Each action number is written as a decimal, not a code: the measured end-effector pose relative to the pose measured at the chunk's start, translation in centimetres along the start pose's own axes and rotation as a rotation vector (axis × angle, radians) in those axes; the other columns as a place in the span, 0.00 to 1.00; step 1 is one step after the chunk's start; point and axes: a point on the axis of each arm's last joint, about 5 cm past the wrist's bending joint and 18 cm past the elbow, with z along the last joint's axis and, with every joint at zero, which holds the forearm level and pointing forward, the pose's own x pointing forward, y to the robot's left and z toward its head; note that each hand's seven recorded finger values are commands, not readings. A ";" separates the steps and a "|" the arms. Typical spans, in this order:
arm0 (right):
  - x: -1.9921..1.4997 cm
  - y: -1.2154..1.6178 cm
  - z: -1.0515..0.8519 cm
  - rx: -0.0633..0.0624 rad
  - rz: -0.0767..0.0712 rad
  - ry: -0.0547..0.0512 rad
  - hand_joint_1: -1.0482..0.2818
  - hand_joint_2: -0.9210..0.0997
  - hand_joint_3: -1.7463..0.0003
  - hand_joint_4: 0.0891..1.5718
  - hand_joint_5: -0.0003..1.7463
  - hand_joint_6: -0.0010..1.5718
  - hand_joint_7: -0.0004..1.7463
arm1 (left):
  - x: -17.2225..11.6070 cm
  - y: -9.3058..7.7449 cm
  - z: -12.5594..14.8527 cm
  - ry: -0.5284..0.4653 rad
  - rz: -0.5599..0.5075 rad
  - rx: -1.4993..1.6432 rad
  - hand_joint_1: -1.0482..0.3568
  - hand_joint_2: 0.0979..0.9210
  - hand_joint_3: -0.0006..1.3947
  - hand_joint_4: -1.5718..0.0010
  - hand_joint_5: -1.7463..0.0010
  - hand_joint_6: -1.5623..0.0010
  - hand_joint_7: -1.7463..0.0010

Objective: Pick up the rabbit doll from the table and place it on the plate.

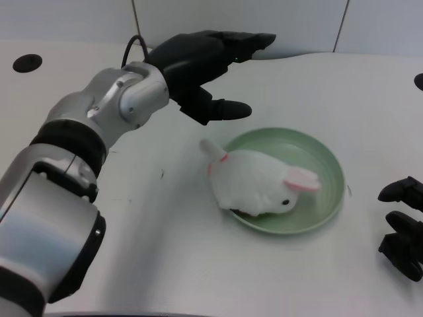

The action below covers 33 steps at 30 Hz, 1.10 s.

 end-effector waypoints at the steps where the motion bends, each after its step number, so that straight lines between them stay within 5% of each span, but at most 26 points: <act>1: -0.07 -0.03 -0.03 0.005 -0.003 0.001 0.51 0.00 0.90 0.87 1.00 0.71 1.00 | -0.7 -0.2 -0.7 0.010 -0.003 -0.093 0.00 1.00 0.51 0.95 0.97 0.97 0.99; 7: -0.14 -0.07 0.05 -0.010 -0.002 -0.005 0.50 0.00 0.88 0.88 1.00 0.76 1.00 | -3.7 -1.7 -3.9 0.039 -0.001 -0.571 0.00 1.00 0.48 0.92 0.96 0.95 0.98; 14: -0.09 -0.05 0.03 -0.009 0.002 -0.003 0.50 0.00 0.88 0.87 1.00 0.75 1.00 | -4.5 -1.8 -4.8 0.001 0.064 -0.797 0.00 1.00 0.53 0.89 0.94 0.93 0.98; 18: -0.30 -0.15 -0.07 -0.003 -0.008 0.004 0.49 0.00 0.88 0.88 1.00 0.76 1.00 | -9.2 -6.9 -8.1 -0.075 0.301 -1.432 0.00 1.00 0.55 0.89 0.94 0.92 0.98; 21: -0.63 -0.46 0.27 -0.015 -0.023 0.006 0.49 0.00 0.88 0.88 1.00 0.77 1.00 | -11.5 -10.1 -8.8 -0.016 0.334 -1.586 0.00 1.00 0.55 0.89 0.94 0.92 0.98; 25: -0.11 -0.37 0.59 -0.022 -0.011 -0.005 0.49 0.00 0.88 0.88 1.00 0.77 1.00 | -11.7 -9.7 -8.9 -0.035 0.342 -1.579 0.00 1.00 0.55 0.89 0.94 0.92 0.99; 33: -0.13 -0.38 0.54 -0.021 -0.019 -0.001 0.49 0.00 0.88 0.88 1.00 0.78 1.00 | -12.9 -10.1 -9.4 -0.142 0.372 -1.677 0.00 1.00 0.58 0.99 0.99 0.99 1.00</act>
